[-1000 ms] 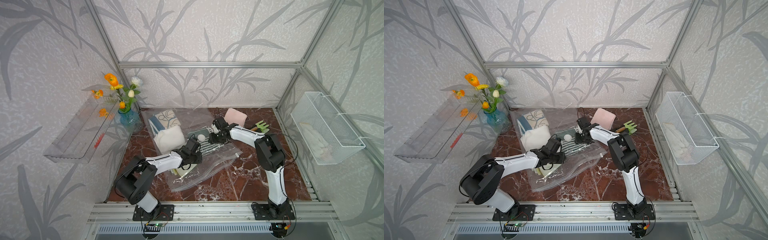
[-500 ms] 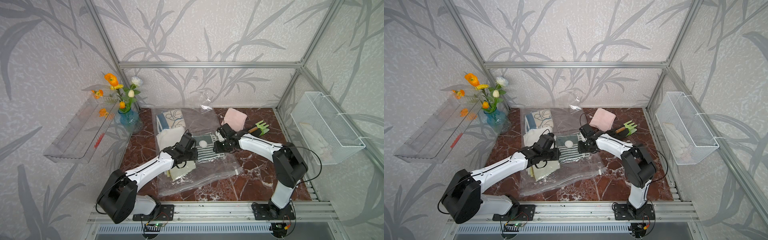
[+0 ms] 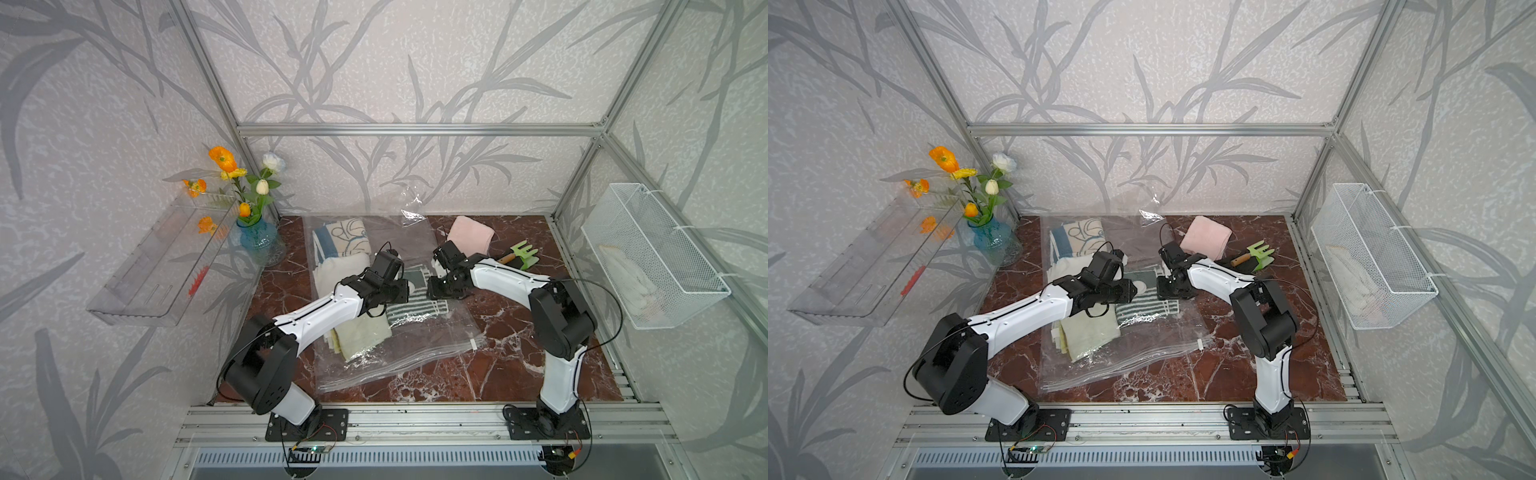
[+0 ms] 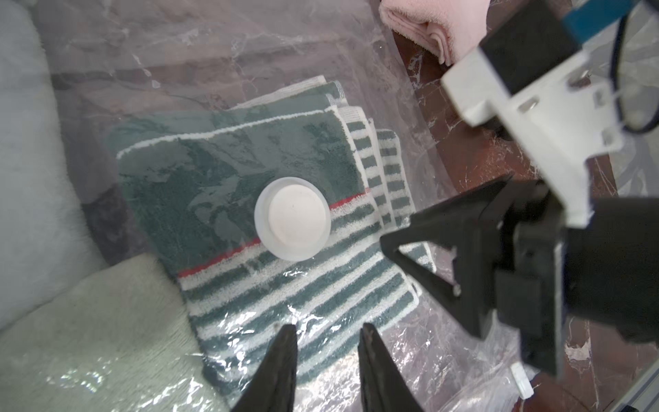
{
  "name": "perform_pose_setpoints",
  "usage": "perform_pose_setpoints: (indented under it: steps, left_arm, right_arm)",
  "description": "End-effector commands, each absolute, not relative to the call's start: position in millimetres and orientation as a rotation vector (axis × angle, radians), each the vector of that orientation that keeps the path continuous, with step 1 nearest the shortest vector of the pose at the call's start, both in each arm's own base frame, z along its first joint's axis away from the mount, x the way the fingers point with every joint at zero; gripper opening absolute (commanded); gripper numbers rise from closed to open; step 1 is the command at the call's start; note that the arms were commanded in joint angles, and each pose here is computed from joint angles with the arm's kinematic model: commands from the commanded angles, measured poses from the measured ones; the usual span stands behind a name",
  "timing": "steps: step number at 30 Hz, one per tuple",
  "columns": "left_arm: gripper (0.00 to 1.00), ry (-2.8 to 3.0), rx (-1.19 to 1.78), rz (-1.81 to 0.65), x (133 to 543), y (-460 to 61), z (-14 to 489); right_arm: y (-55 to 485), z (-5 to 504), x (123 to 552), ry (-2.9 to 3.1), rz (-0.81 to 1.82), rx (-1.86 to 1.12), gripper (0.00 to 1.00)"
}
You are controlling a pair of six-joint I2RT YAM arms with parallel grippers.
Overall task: Place the folded towel into the vacuum bag
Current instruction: Adjust the vacuum bag at the center of the board, then pick up the towel from the center of the board.
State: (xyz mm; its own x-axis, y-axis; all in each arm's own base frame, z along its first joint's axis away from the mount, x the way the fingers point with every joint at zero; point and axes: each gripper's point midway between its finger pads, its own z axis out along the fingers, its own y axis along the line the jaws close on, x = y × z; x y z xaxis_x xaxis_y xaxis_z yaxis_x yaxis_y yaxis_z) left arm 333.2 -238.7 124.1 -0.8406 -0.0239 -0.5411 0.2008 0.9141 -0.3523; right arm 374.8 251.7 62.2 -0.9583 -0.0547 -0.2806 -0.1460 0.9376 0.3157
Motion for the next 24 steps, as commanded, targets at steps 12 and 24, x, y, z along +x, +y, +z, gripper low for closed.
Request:
perform_pose_setpoints:
  steps: [12,24]
  left_arm:
    - [0.34,2.521,0.109,-0.482,313.0,-215.9,132.4]
    - [0.34,2.555,0.103,-0.476,307.9,-213.6,118.4]
  right_arm:
    - [164.6,109.1,535.1,2.626,-0.208,-0.016,0.7]
    - [177.6,48.3,578.8,2.628,-0.298,-0.109,0.71]
